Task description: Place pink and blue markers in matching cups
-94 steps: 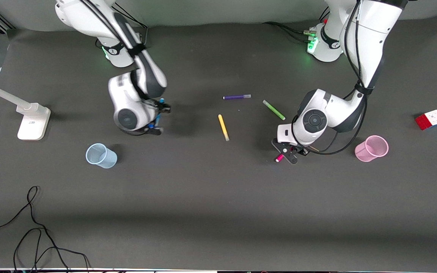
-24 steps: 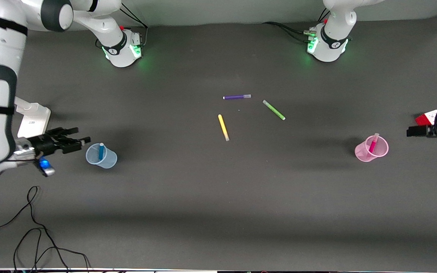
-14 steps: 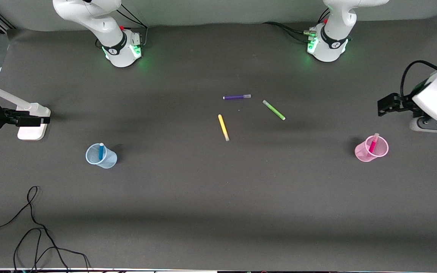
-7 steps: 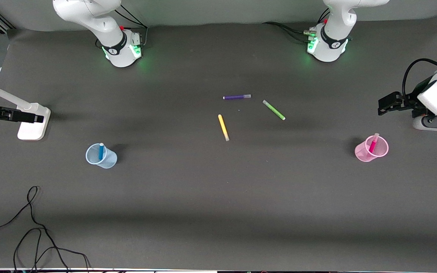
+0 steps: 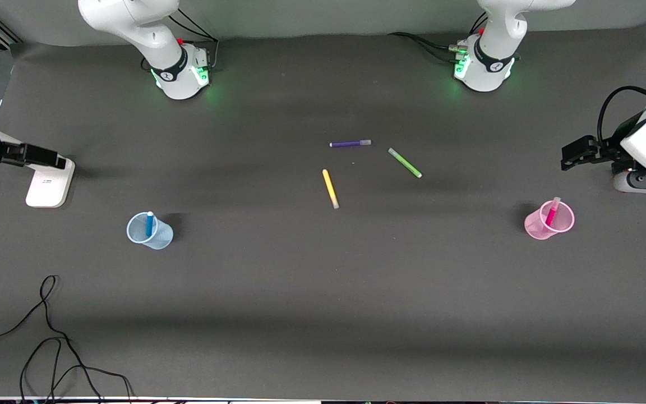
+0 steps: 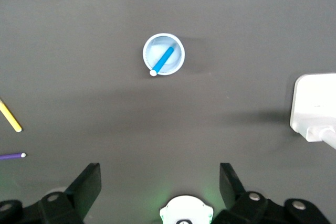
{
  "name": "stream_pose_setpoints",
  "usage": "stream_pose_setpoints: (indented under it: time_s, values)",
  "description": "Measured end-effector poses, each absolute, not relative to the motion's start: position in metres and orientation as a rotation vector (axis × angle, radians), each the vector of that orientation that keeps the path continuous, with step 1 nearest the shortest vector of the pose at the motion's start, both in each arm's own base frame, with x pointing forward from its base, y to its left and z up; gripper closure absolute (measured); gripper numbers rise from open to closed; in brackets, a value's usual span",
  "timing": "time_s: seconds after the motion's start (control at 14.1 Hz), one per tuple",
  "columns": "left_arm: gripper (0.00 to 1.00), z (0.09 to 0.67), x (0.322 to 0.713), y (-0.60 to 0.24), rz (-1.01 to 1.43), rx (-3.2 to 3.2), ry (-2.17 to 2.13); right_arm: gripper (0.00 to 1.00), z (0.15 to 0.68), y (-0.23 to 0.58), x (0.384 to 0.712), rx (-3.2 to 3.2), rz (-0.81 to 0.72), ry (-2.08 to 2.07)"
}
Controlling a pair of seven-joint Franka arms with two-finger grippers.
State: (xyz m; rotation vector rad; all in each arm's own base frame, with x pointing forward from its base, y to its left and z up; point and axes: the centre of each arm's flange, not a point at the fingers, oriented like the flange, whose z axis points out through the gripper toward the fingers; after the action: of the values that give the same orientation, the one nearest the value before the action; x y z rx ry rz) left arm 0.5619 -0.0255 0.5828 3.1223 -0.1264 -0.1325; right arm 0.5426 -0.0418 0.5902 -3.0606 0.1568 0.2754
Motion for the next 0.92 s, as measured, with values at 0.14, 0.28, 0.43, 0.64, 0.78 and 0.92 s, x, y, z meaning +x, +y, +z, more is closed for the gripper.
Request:
stream_pose_setpoints:
  time_s: [0.14,0.28,0.43,0.64,0.78,0.92]
  values:
    - [0.00,0.583,0.562,-0.025,-0.133,3.123,-0.125,0.00,0.599,-0.030,0.515,-3.068,0.205,0.114]
    - [0.00,0.583,0.562,-0.025,-0.136,3.124,-0.125,0.00,0.605,-0.015,0.494,-3.083,0.153,0.080]
    - [0.00,0.582,0.562,-0.025,-0.137,3.124,-0.125,0.00,0.609,-0.002,0.491,-3.093,0.117,0.044]
    - [0.00,0.582,0.562,-0.025,-0.137,3.124,-0.124,0.00,0.609,0.024,0.497,-3.097,0.102,-0.034]
    - [0.00,0.582,0.562,-0.024,-0.137,3.124,-0.124,0.00,0.609,0.030,0.501,-3.095,0.101,-0.066]
    - [0.00,0.582,0.562,-0.024,-0.138,3.124,-0.124,0.00,0.611,0.023,0.503,-3.089,0.091,-0.091]
